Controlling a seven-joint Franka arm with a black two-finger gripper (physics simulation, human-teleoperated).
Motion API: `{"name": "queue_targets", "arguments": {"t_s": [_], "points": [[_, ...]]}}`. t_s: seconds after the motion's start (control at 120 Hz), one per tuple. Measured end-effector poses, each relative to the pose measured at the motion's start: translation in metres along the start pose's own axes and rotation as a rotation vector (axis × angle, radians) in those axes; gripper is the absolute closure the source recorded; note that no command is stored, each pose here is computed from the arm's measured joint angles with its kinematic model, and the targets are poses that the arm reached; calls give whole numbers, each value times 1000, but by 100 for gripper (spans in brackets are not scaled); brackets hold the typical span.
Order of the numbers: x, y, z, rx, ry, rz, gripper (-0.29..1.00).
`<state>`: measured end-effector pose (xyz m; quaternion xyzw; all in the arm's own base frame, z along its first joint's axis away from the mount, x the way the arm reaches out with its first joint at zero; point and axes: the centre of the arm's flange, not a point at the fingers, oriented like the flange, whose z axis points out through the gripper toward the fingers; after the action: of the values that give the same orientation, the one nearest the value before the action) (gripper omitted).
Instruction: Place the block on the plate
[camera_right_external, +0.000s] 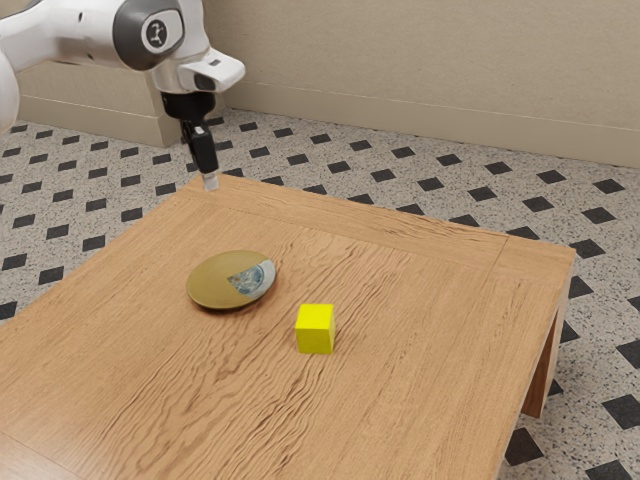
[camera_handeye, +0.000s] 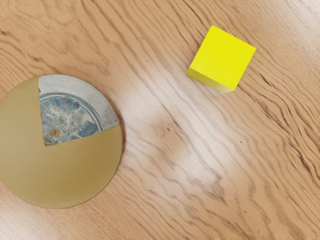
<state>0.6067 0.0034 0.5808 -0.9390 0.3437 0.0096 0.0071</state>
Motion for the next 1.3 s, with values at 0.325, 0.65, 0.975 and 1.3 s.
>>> {"name": "queue_targets", "arguments": {"t_s": [0.325, 0.65, 0.975, 1.3], "points": [[9, 11, 9, -19, -14, 87, 0], [73, 64, 99, -75, -109, 307, 0], [104, 86, 184, -71, -71, 464, 0], [124, 84, 242, -71, -18, 471, 0]]}}
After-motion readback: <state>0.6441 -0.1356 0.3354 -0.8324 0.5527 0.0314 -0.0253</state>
